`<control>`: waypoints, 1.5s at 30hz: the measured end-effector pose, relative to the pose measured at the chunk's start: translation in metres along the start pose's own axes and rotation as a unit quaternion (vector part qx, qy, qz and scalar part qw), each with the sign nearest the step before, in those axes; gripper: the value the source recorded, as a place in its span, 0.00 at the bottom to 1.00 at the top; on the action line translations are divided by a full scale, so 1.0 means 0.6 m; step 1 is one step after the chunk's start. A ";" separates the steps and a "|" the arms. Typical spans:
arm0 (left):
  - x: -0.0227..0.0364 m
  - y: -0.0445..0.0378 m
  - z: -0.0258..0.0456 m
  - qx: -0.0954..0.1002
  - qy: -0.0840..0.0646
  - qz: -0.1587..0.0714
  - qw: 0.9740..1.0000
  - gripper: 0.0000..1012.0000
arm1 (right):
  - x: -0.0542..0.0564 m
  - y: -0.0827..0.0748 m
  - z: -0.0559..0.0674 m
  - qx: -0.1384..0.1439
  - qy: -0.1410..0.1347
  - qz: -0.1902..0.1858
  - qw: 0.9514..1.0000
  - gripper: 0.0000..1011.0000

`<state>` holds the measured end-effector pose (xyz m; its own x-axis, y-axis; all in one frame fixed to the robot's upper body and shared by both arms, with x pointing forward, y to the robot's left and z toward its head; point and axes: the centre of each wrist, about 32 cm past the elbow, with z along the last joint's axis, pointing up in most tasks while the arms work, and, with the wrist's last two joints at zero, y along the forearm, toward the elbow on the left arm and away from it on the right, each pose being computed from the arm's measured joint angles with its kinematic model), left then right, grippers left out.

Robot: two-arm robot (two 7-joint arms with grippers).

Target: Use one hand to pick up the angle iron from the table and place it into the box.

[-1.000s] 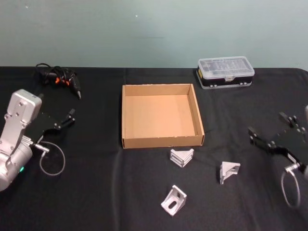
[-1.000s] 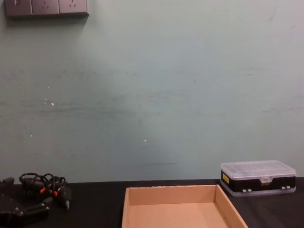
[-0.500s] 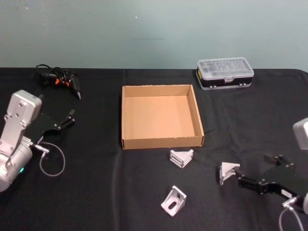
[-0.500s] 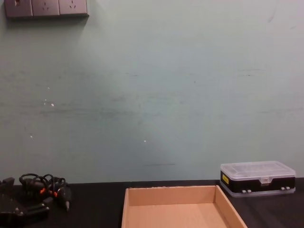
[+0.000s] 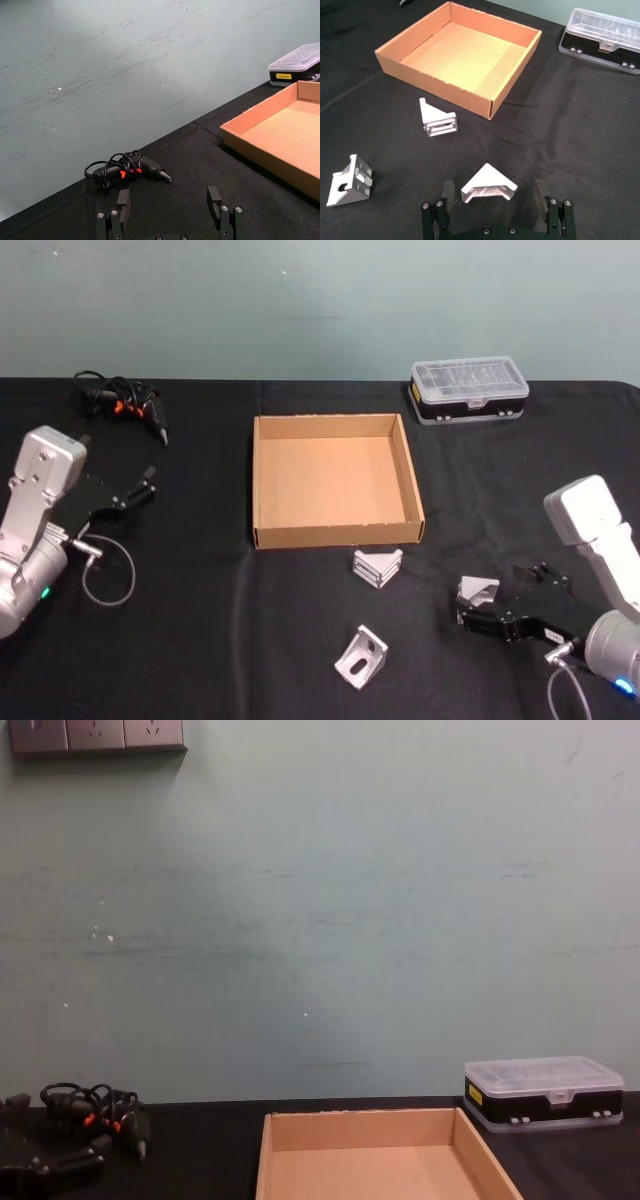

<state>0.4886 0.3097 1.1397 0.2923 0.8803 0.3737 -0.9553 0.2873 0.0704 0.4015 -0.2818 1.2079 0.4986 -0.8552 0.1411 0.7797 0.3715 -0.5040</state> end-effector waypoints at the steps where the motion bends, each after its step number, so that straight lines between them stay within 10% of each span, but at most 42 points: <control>1: 0.0000 0.000 0.000 0.000 0.000 0.000 1.000 0.99 | -0.001 0.002 0.000 -0.001 0.000 0.000 1.000 0.99; 45: 0.0000 0.000 0.000 0.000 0.000 0.000 1.000 0.99 | -0.009 0.049 -0.018 -0.010 0.016 -0.006 1.000 0.90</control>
<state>0.4886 0.3097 1.1398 0.2923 0.8803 0.3737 -0.9553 0.2873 0.0703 0.4177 -0.2702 1.1828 0.4757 -0.8714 0.1199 0.7780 0.3532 -0.5196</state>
